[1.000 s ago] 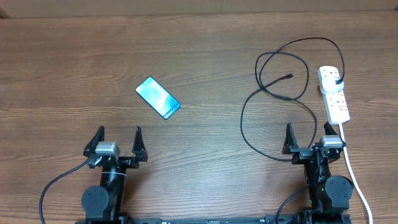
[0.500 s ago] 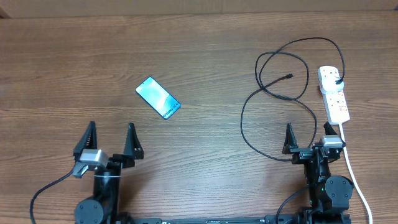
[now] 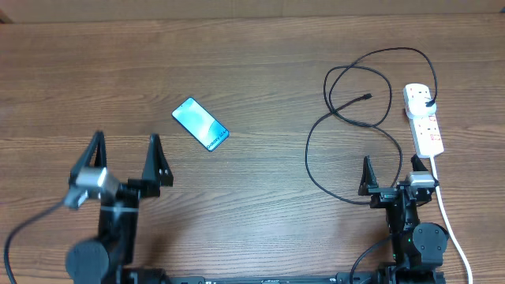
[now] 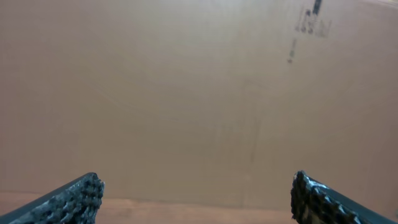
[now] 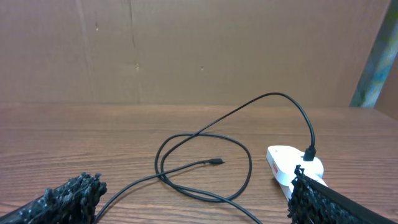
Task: Plug charger to phone and switch on socket
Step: 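Raise the left arm and reach toward the phone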
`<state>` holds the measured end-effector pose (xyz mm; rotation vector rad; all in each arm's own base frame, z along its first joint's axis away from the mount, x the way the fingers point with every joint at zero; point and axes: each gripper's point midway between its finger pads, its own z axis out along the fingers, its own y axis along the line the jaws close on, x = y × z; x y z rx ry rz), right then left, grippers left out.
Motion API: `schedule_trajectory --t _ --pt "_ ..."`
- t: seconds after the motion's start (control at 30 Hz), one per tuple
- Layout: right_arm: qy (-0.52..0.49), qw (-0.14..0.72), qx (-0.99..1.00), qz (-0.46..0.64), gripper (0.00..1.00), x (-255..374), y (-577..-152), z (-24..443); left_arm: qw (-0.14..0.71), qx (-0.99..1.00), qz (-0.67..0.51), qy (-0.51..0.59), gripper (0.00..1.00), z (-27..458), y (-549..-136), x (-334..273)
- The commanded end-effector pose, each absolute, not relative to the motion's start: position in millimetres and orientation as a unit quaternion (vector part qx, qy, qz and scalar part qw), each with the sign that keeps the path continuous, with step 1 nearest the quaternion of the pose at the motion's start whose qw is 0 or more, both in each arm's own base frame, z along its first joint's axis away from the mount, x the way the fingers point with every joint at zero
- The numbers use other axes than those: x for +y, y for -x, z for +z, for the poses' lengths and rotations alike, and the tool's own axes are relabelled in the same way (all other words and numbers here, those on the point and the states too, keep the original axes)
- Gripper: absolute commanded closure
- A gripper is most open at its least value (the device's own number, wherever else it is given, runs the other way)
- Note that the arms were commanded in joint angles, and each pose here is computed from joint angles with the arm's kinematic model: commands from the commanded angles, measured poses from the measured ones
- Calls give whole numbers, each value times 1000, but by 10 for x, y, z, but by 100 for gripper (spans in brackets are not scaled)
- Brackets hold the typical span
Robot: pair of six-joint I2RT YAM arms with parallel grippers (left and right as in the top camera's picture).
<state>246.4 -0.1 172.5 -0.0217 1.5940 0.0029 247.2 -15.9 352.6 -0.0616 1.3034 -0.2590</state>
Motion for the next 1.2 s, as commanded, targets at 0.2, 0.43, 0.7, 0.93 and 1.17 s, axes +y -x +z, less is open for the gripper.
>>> schedule_trajectory --t 0.2,0.43,0.7,0.93,1.17 --pt "8 699 715 -4 0 -16 -2465 1700 711 673 -199 -51 0 3840 -2915 -553" --pt "8 699 715 -4 0 -16 -2465 1701 594 768 -237 -44 0 3710 -3217 -671" --pt "8 699 715 -4 0 -16 -2465 1699 477 835 -272 -28 0 3311 -3300 -778" --pt "8 699 715 -4 0 -16 -2465 1700 380 881 -281 2 1 2826 -3214 -797" --pt "8 699 715 -4 0 -16 -2465 1701 337 899 -273 64 0 2615 -3269 -749"
